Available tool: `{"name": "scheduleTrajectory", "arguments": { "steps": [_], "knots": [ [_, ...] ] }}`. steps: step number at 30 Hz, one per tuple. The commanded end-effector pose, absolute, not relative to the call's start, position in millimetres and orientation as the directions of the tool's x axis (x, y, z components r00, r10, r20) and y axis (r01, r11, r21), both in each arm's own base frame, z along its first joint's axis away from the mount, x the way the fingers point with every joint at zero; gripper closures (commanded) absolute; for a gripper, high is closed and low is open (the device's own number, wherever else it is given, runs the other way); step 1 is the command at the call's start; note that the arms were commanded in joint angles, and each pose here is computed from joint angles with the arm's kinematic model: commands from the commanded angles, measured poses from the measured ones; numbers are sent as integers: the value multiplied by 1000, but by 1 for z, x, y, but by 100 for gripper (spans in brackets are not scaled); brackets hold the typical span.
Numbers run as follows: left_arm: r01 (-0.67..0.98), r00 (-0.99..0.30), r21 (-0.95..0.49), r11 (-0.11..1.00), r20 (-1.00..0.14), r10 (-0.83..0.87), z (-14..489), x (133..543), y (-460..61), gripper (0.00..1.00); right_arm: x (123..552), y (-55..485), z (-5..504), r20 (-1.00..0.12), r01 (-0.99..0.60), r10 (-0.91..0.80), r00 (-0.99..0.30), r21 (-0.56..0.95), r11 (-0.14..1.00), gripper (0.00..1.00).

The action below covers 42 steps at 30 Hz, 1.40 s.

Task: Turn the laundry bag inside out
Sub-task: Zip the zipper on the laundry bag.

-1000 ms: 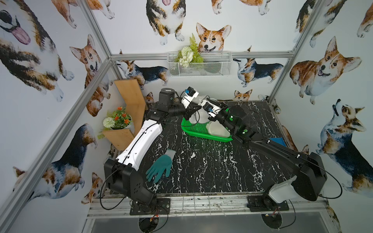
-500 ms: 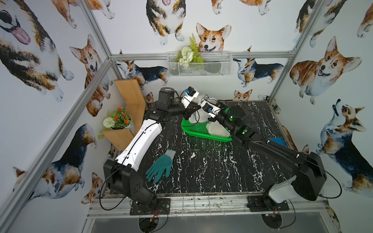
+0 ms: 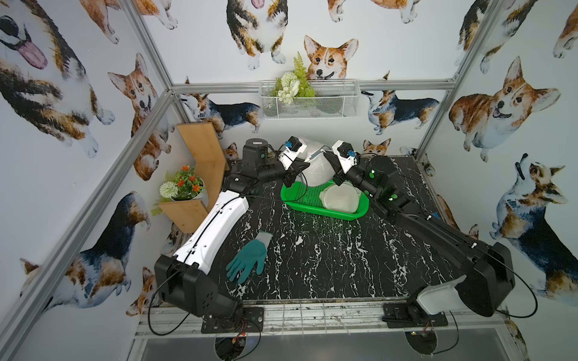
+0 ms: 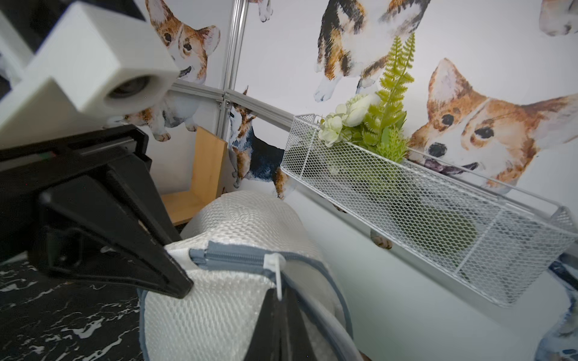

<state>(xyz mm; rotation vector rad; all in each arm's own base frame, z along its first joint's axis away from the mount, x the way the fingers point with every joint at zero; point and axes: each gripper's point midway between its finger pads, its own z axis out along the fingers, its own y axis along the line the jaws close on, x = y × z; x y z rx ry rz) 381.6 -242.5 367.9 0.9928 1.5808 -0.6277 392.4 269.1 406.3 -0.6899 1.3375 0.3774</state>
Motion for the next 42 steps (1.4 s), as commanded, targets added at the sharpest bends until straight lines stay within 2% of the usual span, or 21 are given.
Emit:
{"name": "scheduleTrajectory", "arguments": {
  "steps": [1,8,13,18,19,20,21,23,24,26,32,39,42],
  "knots": [
    [812,35,180,556,-965,262,381,388,-234,100,392,263,421,-995,-679,73,63,11,734,100],
    [761,163,258,595,-964,210,397,380,-227,100,413,228,403,-901,-614,358,-244,429,662,100],
    [747,191,235,621,-972,138,403,379,-225,100,419,223,389,-840,-583,408,-358,543,605,100],
    [763,152,181,621,-983,101,390,382,-227,100,424,221,391,-790,-573,445,-421,612,545,100],
    [767,137,174,617,-985,106,384,383,-228,98,424,223,393,-791,-579,440,-425,611,540,100],
    [772,120,168,613,-986,118,377,384,-229,92,425,224,394,-792,-583,431,-433,611,536,100],
    [777,105,161,609,-986,127,371,384,-229,85,425,226,396,-792,-584,425,-438,610,536,100],
    [791,85,157,591,-985,148,361,383,-231,62,427,228,394,-794,-580,403,-456,608,542,100],
    [801,83,159,577,-984,157,359,381,-233,54,428,228,391,-793,-574,395,-463,608,549,100],
    [815,70,159,558,-982,177,352,379,-235,45,431,228,381,-794,-550,367,-485,603,577,100],
    [813,20,157,561,-970,243,341,384,-235,36,431,225,363,-809,-527,290,-511,562,638,100],
    [880,49,158,448,-968,247,352,372,-275,34,427,232,342,-818,-537,202,-539,518,666,100],
    [881,48,163,445,-965,258,351,378,-284,34,424,243,343,-826,-562,180,-535,507,654,100]
  ]
}}
